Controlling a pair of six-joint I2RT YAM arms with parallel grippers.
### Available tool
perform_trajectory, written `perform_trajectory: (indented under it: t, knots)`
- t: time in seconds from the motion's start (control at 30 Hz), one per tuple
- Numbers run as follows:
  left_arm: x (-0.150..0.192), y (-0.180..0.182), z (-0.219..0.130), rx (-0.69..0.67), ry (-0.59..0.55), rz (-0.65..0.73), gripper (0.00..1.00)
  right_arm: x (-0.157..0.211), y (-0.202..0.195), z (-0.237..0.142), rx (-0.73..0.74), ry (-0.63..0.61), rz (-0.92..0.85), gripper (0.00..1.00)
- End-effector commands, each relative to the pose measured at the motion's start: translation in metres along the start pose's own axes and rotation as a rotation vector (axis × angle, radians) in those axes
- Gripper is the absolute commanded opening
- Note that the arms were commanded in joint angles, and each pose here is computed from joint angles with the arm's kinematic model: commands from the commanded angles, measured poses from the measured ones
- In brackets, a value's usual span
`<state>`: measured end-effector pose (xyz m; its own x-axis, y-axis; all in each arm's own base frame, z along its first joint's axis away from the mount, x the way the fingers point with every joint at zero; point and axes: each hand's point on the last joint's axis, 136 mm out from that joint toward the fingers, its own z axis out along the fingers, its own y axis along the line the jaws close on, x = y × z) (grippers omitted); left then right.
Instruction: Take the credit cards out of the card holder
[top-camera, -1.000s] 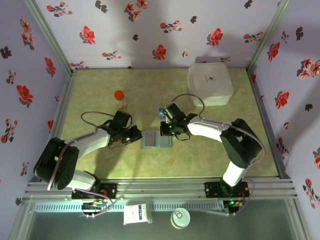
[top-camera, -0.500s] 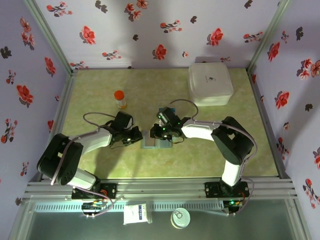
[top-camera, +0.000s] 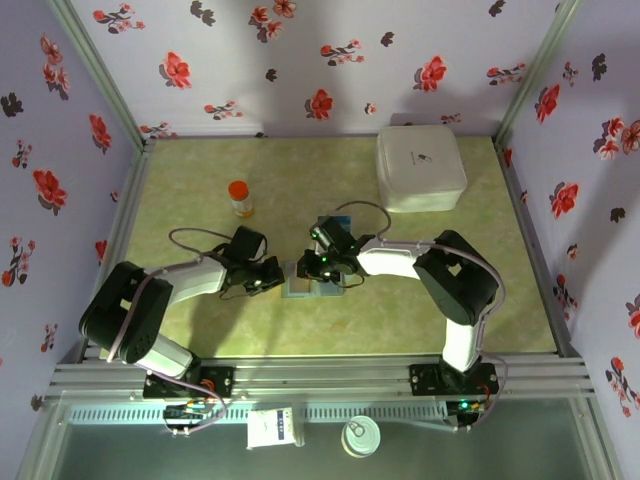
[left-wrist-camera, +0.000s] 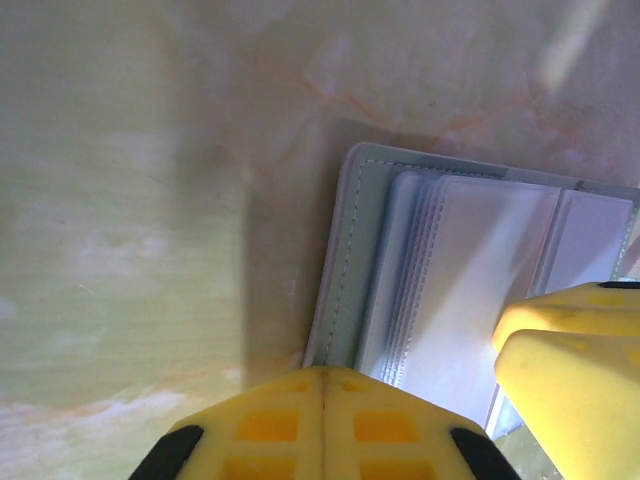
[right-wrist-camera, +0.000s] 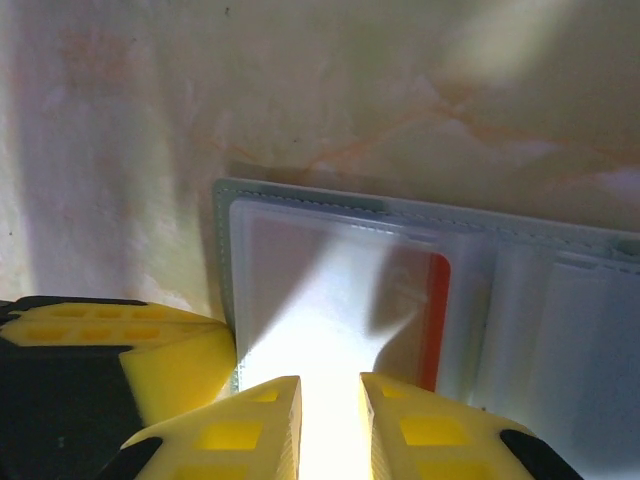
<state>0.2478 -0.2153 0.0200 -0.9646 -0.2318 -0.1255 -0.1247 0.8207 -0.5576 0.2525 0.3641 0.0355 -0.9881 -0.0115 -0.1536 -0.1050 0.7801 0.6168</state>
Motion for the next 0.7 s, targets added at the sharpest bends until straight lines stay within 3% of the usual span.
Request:
perform_trajectory:
  t: [0.0, 0.67]
  knots:
    - [0.006, 0.011, 0.004, -0.027, 0.019, -0.011, 0.05, 0.0, -0.001, 0.002, 0.034, 0.004, 0.01, 0.22]
    - [0.006, 0.014, 0.002, -0.048, 0.02, -0.012, 0.05, 0.003, -0.019, -0.011, 0.107, -0.032, -0.009, 0.22]
